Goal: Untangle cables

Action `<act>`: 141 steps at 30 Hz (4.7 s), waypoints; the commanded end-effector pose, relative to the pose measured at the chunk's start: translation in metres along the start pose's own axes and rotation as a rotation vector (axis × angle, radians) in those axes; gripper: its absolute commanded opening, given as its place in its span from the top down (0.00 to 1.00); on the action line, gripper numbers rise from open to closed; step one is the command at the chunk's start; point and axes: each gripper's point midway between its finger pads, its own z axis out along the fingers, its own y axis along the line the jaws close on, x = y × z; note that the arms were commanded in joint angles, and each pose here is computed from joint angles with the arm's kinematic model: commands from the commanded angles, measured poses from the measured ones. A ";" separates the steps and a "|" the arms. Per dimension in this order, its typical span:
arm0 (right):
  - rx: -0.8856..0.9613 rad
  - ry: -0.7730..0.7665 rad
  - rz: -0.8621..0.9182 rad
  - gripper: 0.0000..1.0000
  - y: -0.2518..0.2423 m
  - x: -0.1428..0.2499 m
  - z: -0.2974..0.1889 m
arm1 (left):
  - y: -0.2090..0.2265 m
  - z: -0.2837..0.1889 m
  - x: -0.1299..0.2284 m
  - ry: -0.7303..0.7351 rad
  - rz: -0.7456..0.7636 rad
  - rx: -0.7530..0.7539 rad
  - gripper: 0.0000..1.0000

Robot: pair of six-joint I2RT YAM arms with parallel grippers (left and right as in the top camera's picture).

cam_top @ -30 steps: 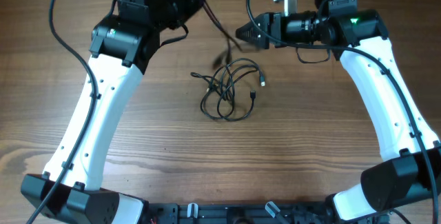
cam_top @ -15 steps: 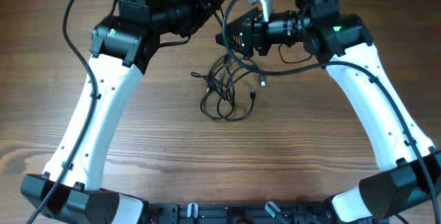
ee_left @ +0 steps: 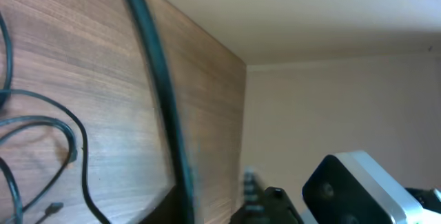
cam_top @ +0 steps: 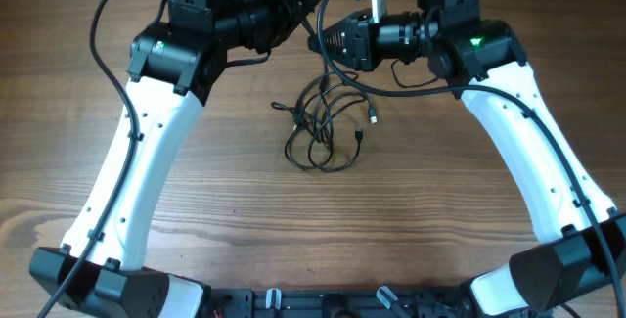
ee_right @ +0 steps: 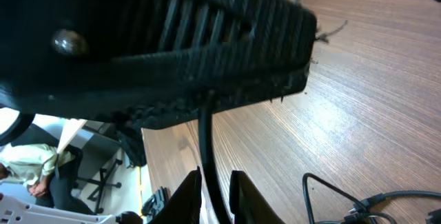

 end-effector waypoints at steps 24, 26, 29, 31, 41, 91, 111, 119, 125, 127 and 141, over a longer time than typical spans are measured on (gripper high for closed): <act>0.037 -0.009 -0.063 0.64 0.013 -0.002 0.017 | -0.040 -0.019 -0.002 0.092 -0.033 0.208 0.42; 0.037 -0.013 -0.059 0.72 0.013 -0.003 0.017 | -0.041 -0.020 -0.002 0.100 -0.059 0.210 0.41; 0.073 -0.042 -0.016 0.85 0.005 -0.010 0.014 | -0.039 -0.019 -0.002 0.097 -0.051 0.206 0.40; 0.088 -0.070 0.000 0.87 0.000 -0.017 0.008 | -0.037 -0.019 -0.004 0.082 -0.042 0.195 0.40; 0.176 -0.397 0.109 0.96 -0.045 -0.096 -0.089 | -0.005 -0.015 -0.012 0.006 0.026 0.051 0.32; 1.452 -0.605 1.463 0.96 -0.199 0.218 -0.534 | 0.029 -0.015 -0.007 0.001 0.002 -0.096 0.30; 0.964 -0.337 1.116 0.04 -0.242 0.152 -0.404 | 0.033 -0.016 -0.005 0.010 0.049 -0.111 0.30; 0.819 -0.041 0.767 0.00 -0.228 0.089 -0.261 | 0.088 -0.028 -0.006 -0.011 0.183 -0.380 0.28; 0.766 0.009 0.666 0.00 -0.216 0.069 -0.210 | 0.145 -0.039 0.034 0.168 0.194 -0.558 0.34; 0.754 0.026 0.651 0.00 -0.212 0.068 -0.200 | 0.167 -0.040 0.046 0.210 0.164 -0.612 0.32; 0.755 0.020 0.702 0.00 -0.210 0.070 -0.196 | 0.251 0.027 0.073 0.132 -0.114 -0.626 0.31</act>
